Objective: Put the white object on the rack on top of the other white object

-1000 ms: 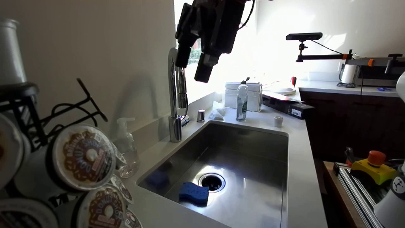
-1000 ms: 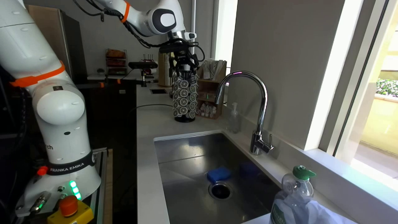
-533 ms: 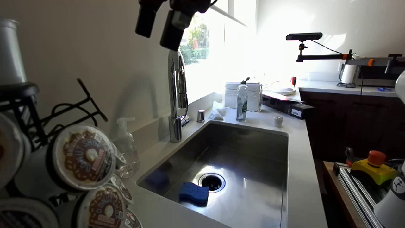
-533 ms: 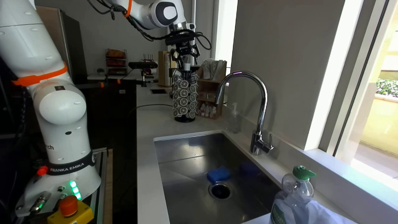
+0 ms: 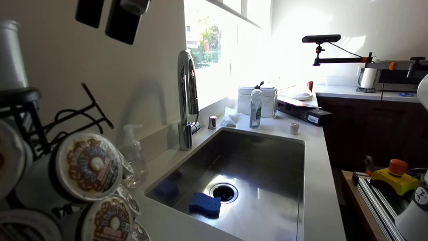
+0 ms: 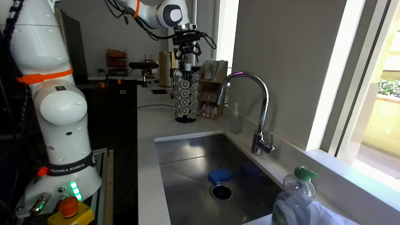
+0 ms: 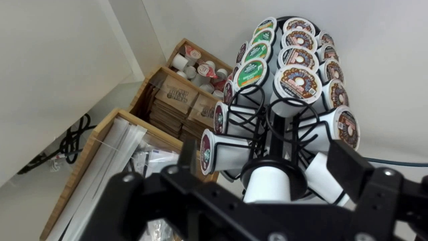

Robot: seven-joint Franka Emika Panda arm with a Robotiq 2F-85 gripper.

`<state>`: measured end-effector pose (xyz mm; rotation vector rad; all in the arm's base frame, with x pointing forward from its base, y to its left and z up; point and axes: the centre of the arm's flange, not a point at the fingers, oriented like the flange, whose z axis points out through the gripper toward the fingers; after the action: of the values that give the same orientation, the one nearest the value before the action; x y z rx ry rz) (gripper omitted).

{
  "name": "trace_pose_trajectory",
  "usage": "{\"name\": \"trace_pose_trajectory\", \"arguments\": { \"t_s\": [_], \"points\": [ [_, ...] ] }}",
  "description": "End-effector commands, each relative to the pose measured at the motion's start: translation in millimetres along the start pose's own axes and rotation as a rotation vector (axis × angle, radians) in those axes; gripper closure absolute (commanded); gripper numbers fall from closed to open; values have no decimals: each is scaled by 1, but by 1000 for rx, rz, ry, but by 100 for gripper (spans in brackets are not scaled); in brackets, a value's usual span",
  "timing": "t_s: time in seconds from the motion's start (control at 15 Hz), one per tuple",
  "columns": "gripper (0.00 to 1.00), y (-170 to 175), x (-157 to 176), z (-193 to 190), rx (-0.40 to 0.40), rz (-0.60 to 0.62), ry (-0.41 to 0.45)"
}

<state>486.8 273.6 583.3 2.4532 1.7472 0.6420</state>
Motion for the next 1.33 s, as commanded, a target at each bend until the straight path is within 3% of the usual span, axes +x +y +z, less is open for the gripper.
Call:
{"name": "trace_pose_trajectory", "arguments": {
  "t_s": [0.0,1.27],
  "points": [
    [0,8,24,7,47,-64,18],
    [0,7,66,30,92,-173,44]
  ]
}}
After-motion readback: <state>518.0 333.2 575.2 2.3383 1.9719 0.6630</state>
